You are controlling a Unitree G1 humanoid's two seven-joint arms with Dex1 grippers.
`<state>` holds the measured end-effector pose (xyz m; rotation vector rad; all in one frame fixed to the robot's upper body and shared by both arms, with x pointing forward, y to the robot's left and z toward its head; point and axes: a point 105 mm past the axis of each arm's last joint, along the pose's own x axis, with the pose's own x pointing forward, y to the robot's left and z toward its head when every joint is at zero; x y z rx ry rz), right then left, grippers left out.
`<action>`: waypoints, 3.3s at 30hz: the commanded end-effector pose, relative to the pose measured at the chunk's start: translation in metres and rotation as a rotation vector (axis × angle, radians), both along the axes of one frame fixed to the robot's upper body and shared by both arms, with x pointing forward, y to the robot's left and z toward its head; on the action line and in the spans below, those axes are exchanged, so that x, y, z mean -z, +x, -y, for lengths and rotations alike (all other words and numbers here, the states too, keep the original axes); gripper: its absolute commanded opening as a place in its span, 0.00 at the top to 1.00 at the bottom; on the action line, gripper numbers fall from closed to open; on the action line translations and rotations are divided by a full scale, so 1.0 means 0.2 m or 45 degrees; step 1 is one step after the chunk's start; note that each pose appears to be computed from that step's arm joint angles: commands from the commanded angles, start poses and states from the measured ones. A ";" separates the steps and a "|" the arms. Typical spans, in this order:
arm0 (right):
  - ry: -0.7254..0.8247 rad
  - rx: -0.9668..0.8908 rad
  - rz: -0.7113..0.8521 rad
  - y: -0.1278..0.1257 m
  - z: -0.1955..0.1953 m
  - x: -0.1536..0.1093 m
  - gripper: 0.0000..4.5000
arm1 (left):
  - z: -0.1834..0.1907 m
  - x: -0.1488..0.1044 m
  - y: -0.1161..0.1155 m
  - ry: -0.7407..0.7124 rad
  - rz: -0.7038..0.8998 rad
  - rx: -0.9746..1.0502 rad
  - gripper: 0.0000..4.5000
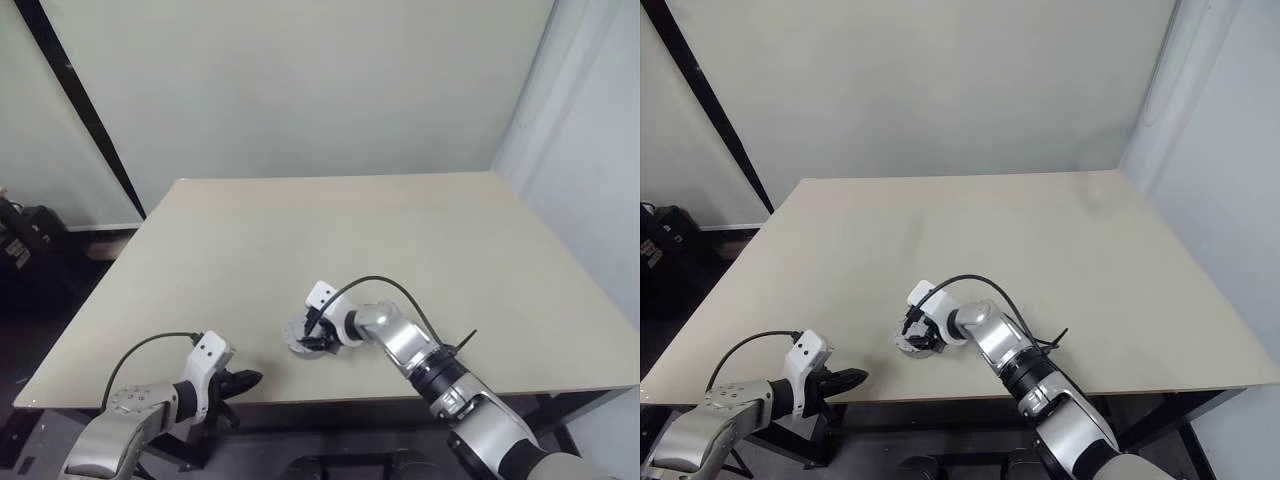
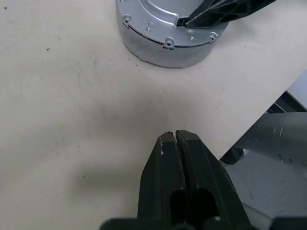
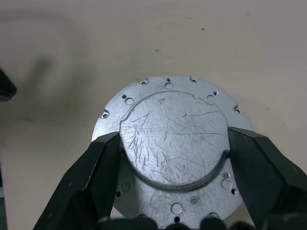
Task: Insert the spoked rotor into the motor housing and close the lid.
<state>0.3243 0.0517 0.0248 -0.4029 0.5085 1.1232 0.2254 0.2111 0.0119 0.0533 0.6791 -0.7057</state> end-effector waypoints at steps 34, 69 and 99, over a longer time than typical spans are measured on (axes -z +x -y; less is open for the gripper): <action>-0.127 -0.053 0.109 0.02 0.03 -0.04 0.29 | 0.05 -0.06 0.09 -0.052 0.125 -0.011 1.00; -0.139 -0.037 0.080 0.02 0.05 -0.04 0.29 | 0.26 0.09 0.29 -0.053 0.159 0.006 1.00; -0.154 -0.024 0.066 0.02 0.07 -0.01 0.29 | 0.24 0.05 0.37 -0.199 0.112 -0.125 1.00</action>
